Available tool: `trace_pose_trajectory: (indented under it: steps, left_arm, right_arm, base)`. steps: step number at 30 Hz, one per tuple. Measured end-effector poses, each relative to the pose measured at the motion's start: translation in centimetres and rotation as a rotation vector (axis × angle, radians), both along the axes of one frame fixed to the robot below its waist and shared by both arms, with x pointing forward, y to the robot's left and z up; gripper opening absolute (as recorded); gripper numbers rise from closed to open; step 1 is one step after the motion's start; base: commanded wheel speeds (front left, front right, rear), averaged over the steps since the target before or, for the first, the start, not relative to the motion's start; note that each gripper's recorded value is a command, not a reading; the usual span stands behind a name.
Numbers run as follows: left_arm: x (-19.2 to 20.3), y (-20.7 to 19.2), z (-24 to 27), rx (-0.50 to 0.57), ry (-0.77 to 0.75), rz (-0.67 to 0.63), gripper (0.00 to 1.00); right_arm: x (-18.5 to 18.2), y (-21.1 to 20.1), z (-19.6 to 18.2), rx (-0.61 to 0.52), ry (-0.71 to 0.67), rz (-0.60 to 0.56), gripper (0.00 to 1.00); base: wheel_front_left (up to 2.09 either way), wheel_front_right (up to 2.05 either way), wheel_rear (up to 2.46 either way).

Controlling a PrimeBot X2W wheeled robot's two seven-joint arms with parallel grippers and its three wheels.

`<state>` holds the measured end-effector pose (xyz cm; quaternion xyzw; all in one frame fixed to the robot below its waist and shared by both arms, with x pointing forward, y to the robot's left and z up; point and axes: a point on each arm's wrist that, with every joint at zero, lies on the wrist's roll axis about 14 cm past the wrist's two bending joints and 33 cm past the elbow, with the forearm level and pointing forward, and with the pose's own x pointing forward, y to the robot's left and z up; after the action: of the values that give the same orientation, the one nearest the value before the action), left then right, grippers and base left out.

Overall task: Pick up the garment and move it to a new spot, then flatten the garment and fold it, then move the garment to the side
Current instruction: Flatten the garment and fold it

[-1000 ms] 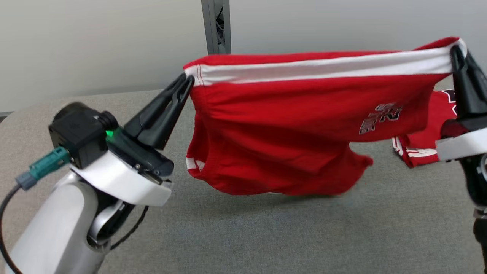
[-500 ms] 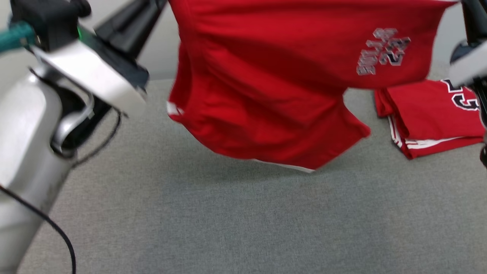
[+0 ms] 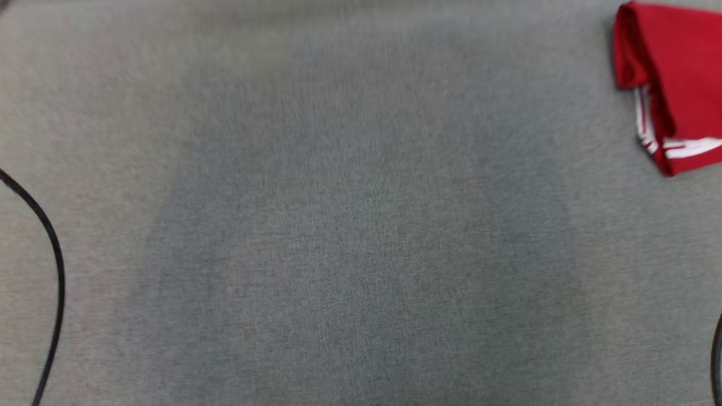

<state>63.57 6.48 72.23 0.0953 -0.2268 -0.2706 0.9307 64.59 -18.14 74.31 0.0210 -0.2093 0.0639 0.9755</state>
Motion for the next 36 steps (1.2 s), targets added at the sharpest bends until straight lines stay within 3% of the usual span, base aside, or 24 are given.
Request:
trace_pose_trajectory:
  steps: [3,7,11,14,20,23,29,36]
  left_arm:
    - [2.9,-0.1,-1.8,0.009,0.000,0.014,0.00]
    - [6.3,0.0,-6.6,0.013,0.065,0.032,0.00]
    - [7.2,-1.3,-13.3,-0.023,0.174,-0.009,0.00]
    - [5.4,-3.1,-20.6,0.011,0.309,-0.073,0.00]
    - [-0.8,-3.7,-25.5,-0.029,0.468,-0.168,0.00]
    - [-4.4,-2.8,-26.8,-0.047,0.532,-0.182,0.00]
    - [-10.8,-1.3,-27.5,-0.096,0.606,-0.178,0.00]
    - [-16.8,-1.3,-26.5,-0.149,0.627,-0.170,0.00]
  right_arm:
    - [2.9,0.2,-1.5,-0.010,-0.012,-0.007,0.00]
    - [6.3,0.9,-6.5,-0.021,0.046,-0.005,0.00]
    - [8.3,1.5,-14.3,-0.007,0.186,0.005,0.00]
    - [8.1,1.8,-20.2,0.010,0.290,0.013,0.00]
    - [3.6,0.8,-29.0,0.119,0.518,0.002,0.00]
    - [0.6,0.4,-31.7,0.189,0.624,0.011,0.00]
    - [-6.2,-2.4,-34.1,0.297,0.763,0.022,0.00]
    - [-12.3,-4.1,-32.3,0.312,0.727,0.039,0.00]
  base:
    - [0.00,0.00,0.00]
    - [0.00,0.00,0.00]
    - [0.00,0.00,0.00]
    - [0.00,0.00,0.00]
    - [0.00,0.00,0.00]
    - [0.00,0.00,0.00]
    - [0.00,0.00,0.00]
    - [0.00,0.00,0.00]
